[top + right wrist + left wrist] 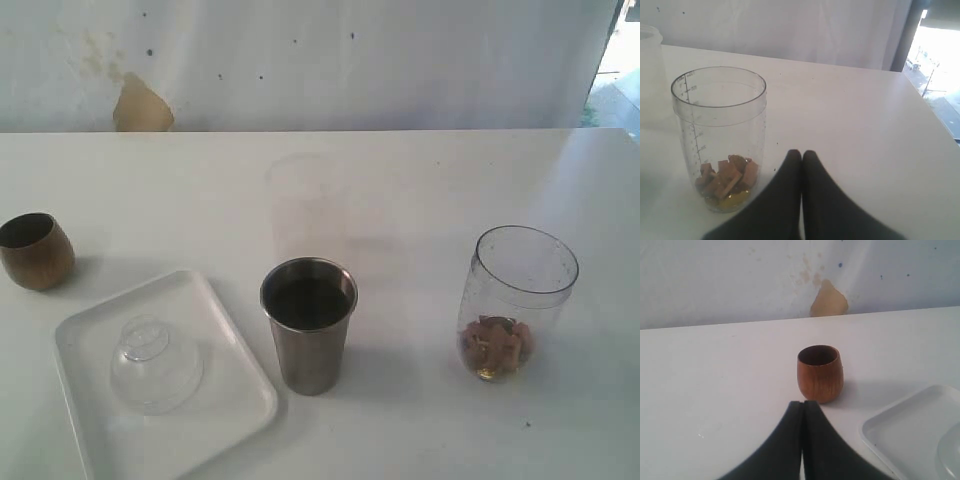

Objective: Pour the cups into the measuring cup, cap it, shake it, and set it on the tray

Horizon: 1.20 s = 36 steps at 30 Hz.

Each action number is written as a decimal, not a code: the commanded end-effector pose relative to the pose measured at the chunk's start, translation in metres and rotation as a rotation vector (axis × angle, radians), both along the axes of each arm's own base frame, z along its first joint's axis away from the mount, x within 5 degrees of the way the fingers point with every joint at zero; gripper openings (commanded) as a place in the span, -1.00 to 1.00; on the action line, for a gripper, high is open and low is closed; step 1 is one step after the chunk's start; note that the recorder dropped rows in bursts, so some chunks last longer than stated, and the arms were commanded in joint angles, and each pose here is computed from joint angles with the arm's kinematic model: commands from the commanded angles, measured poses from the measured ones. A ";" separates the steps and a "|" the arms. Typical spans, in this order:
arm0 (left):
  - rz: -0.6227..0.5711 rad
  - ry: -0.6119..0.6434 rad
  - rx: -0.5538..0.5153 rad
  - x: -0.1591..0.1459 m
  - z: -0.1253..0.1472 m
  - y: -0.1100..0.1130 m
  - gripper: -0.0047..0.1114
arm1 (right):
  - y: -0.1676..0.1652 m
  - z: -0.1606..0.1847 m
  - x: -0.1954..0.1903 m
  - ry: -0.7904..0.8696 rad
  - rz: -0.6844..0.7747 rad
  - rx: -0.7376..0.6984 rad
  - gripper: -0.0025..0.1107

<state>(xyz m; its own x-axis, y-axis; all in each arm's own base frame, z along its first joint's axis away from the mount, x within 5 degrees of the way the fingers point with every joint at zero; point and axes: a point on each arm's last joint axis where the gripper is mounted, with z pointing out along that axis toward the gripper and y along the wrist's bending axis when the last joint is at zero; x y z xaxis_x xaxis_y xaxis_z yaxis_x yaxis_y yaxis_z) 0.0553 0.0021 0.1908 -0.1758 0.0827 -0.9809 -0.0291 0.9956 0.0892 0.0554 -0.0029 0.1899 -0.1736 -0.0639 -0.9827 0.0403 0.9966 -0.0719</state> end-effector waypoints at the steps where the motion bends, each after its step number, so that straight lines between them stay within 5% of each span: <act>1: 0.002 -0.005 0.001 0.000 -0.001 0.000 -0.92 | 0.000 0.001 0.000 -0.013 -0.005 0.004 -0.96; 29: 0.002 -0.005 0.001 0.000 -0.001 0.000 -0.92 | 0.000 0.002 0.000 -0.024 -0.005 0.004 -0.96; 36: 0.002 -0.005 0.001 0.000 -0.001 0.000 -0.92 | 0.000 0.024 0.001 -0.272 -0.009 0.079 -0.96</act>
